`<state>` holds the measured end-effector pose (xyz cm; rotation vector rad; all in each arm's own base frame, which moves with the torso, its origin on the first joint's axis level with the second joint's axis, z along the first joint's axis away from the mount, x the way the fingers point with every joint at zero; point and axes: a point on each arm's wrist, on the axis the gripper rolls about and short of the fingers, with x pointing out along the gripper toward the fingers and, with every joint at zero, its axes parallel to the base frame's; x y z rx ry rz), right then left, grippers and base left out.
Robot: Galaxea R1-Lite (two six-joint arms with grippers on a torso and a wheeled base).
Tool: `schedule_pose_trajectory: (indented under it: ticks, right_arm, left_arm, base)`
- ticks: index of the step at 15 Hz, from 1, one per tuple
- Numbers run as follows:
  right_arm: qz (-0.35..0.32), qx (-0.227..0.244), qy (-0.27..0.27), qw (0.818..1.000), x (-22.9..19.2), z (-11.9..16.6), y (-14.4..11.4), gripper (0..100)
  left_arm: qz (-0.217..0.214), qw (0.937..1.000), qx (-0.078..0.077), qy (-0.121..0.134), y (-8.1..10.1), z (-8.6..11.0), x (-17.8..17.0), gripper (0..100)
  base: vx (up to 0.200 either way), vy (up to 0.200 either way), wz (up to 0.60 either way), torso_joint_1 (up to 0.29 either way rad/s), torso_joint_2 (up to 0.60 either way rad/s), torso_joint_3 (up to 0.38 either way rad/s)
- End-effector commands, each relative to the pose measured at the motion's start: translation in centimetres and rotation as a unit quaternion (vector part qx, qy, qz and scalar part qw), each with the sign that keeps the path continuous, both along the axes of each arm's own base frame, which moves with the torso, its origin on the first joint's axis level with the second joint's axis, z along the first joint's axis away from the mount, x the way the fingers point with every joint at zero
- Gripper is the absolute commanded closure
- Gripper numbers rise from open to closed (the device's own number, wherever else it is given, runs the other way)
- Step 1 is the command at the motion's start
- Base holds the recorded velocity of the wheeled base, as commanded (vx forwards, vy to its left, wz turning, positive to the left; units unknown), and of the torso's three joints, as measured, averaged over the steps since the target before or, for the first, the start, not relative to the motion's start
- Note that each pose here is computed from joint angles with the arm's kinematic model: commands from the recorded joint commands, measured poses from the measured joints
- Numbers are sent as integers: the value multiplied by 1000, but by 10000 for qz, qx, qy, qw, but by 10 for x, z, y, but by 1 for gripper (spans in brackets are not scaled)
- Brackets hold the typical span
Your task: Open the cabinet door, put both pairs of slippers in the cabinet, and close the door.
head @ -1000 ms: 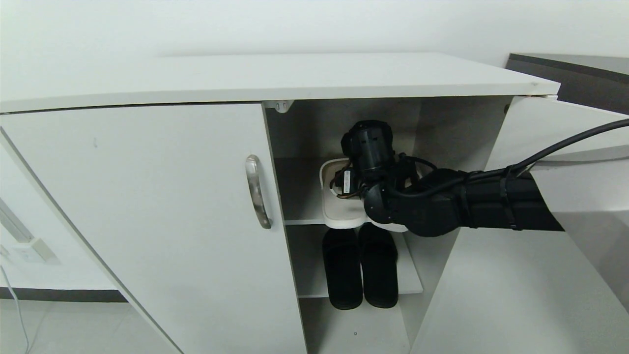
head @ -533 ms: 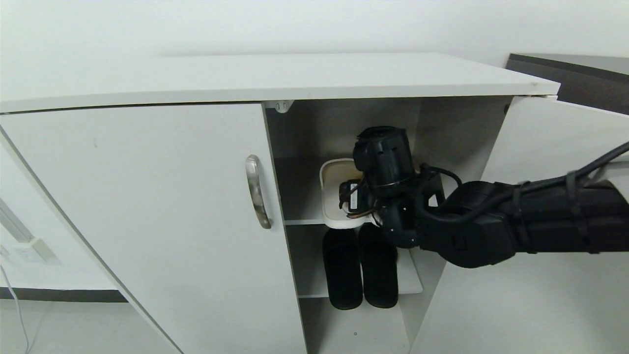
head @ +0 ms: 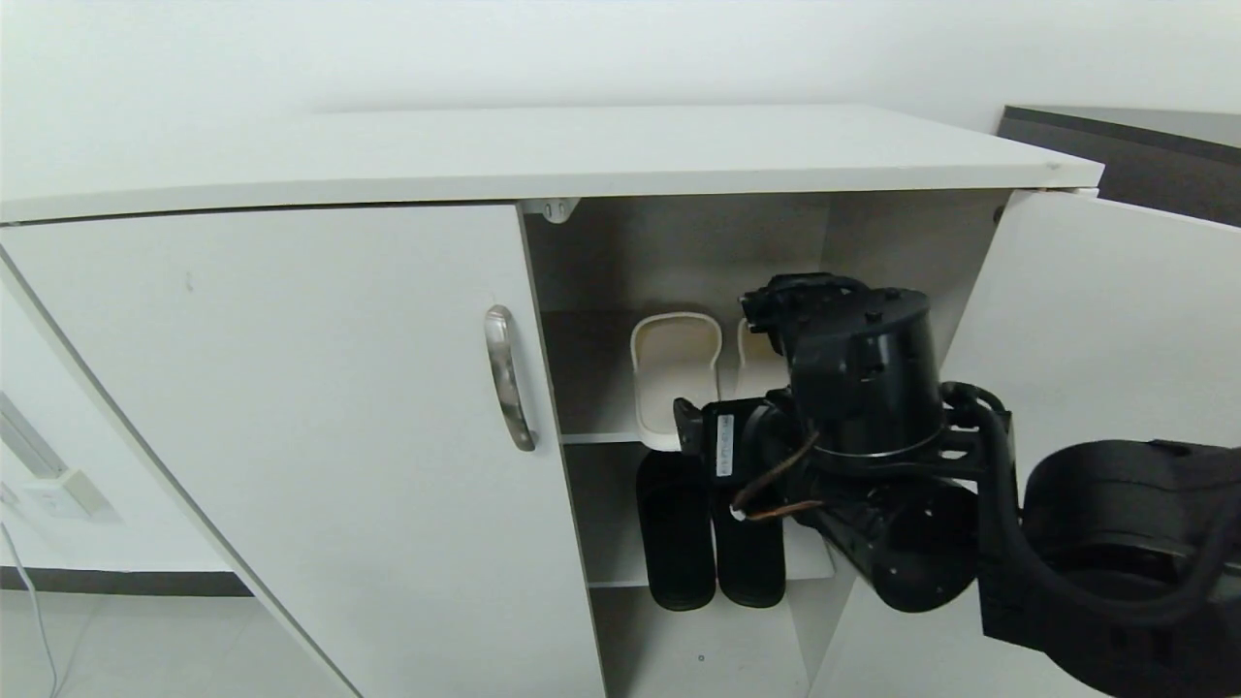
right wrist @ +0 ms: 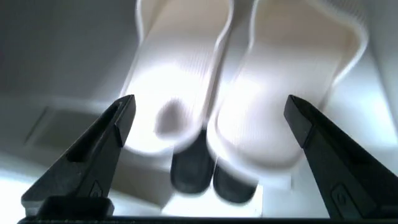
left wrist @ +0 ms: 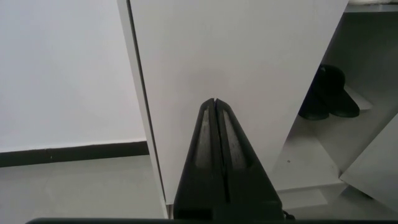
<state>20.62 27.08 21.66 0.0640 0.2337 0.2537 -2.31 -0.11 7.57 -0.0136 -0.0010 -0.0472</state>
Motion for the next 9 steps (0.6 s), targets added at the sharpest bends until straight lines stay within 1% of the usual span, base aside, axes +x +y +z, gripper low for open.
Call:
schedule_pose_trajectory:
  ticks: [1, 2, 3, 6, 9]
  right_arm:
    - [299, 110, -34, 9995, -24, -1, -12, 100]
    - [478, 208, -104, 9986, -37, 0, -15, 100]
    - [532, 162, -144, 9983, -42, -2, -18, 100]
    - [569, -108, -90, 9983, -43, -13, -19, 100]
    - [559, -174, -40, 9983, -43, -18, -16, 100]
  left_arm:
    - [6, 10000, -1, 6, 0, 0, 0, 100]
    - [-2, 10000, -1, 6, 0, 0, 0, 100]
    - [-2, 10000, 7, 6, 0, 0, 0, 100]
    - [-9, 10000, 22, 5, 0, 0, 0, 100]
    - [6, 10000, 22, 5, 0, 0, 0, 100]
  base:
    - [0, 0, 0, 0, 0, 0]
    - [0, 0, 0, 0, 0, 0]
    - [0, 0, 0, 0, 0, 0]
    - [0, 0, 0, 0, 0, 0]
    - [0, 0, 0, 0, 0, 0]
